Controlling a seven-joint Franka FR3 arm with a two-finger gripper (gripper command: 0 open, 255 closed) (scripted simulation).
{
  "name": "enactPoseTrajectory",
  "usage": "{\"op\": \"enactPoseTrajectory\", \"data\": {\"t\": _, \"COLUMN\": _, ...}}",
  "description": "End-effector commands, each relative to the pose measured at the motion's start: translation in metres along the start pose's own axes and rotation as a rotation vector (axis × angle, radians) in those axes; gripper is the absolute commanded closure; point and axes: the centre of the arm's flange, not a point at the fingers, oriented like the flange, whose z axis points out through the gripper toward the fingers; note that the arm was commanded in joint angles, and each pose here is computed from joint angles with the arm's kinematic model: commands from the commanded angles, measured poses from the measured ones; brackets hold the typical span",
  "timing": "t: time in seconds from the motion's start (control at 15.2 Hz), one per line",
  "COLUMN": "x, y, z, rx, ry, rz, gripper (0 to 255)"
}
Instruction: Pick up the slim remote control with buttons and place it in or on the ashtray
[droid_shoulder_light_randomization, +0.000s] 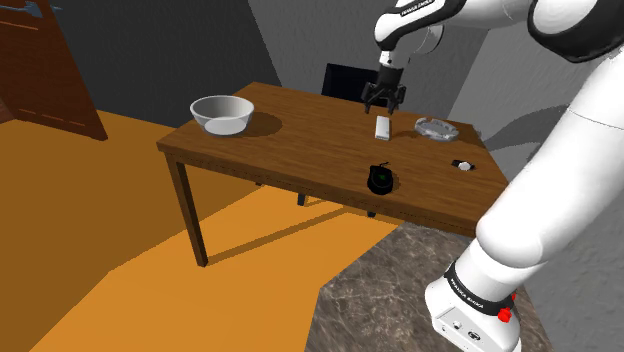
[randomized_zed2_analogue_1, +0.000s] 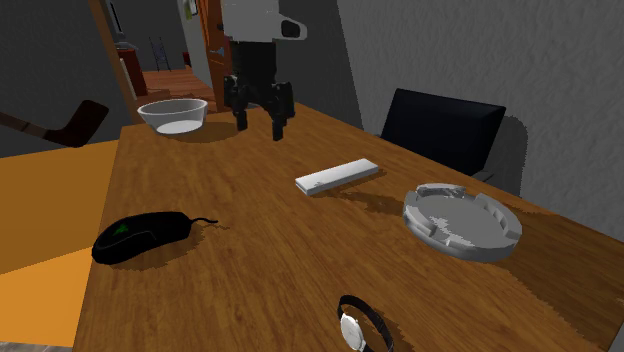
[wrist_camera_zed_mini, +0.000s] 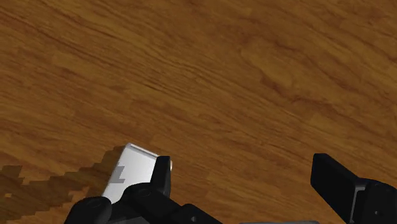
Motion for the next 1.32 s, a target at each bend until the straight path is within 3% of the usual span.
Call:
{"op": "enactPoseTrajectory", "data": {"t": 0.0, "x": 0.019, "y": 0.016, "z": 0.012, "rx": -0.006, "ry": 0.005, "rz": 0.039, "gripper": 0}}
{"op": "enactPoseTrajectory", "data": {"t": 0.79, "x": 0.126, "y": 0.108, "z": 0.068, "rx": -0.041, "ry": 0.034, "rz": 0.265, "gripper": 0}}
{"op": "enactPoseTrajectory", "data": {"t": 1.25, "x": 0.132, "y": 0.115, "z": 0.102, "rx": -0.042, "ry": 0.035, "rz": 0.278, "gripper": 0}}
